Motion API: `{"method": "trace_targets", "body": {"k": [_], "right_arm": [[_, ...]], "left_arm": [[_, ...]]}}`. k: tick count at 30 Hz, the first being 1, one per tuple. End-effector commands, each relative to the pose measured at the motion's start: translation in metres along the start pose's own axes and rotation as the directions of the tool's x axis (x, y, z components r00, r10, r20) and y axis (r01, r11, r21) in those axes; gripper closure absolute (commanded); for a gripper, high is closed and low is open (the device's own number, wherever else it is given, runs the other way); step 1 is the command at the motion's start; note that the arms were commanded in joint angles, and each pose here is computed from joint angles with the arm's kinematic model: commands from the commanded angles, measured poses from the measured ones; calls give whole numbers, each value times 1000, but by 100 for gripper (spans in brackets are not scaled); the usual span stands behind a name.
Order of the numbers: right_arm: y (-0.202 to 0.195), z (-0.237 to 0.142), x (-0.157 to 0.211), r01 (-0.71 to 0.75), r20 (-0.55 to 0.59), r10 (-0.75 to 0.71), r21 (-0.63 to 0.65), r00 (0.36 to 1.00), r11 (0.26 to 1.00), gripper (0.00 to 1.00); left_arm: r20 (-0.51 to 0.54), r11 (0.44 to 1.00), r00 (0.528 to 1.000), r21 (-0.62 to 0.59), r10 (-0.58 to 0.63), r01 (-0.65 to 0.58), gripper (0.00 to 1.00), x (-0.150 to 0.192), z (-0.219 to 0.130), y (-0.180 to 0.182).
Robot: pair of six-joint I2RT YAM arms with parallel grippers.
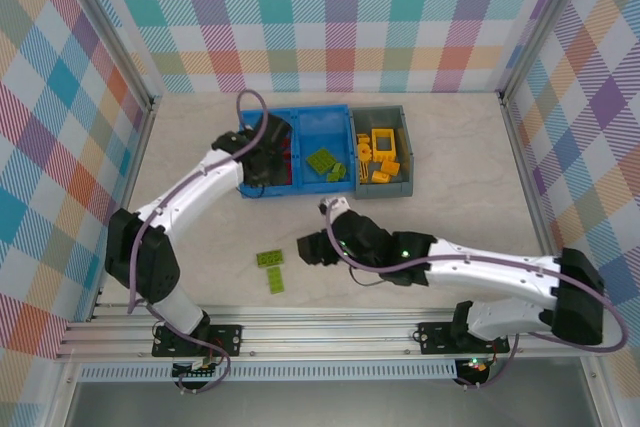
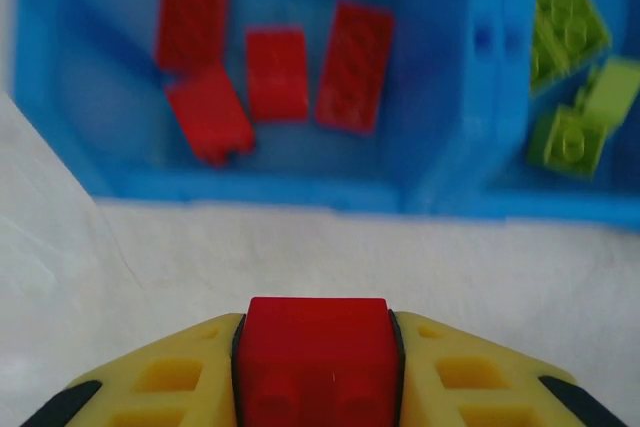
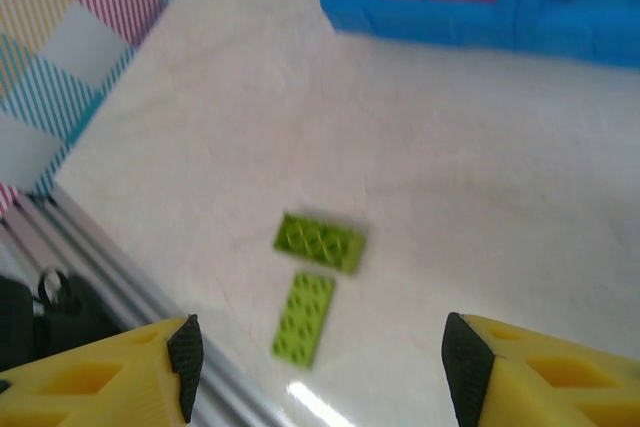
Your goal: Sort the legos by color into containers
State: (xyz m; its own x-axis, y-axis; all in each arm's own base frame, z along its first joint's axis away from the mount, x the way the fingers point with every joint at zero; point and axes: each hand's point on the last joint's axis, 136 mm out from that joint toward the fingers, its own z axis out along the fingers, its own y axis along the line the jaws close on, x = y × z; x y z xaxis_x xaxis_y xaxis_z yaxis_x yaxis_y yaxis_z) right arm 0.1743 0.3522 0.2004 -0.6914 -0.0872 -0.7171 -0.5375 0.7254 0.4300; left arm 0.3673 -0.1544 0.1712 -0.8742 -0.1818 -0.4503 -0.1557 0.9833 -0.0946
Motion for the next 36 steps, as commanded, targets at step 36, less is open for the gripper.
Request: {"method": "trace_targets", "body": {"k": [36], "right_arm": [[2,75,-38,-47,30,49,-76,998,996,31]], "left_arm": [[95,989,985,0,-147,147,46,-141,60,13]]}}
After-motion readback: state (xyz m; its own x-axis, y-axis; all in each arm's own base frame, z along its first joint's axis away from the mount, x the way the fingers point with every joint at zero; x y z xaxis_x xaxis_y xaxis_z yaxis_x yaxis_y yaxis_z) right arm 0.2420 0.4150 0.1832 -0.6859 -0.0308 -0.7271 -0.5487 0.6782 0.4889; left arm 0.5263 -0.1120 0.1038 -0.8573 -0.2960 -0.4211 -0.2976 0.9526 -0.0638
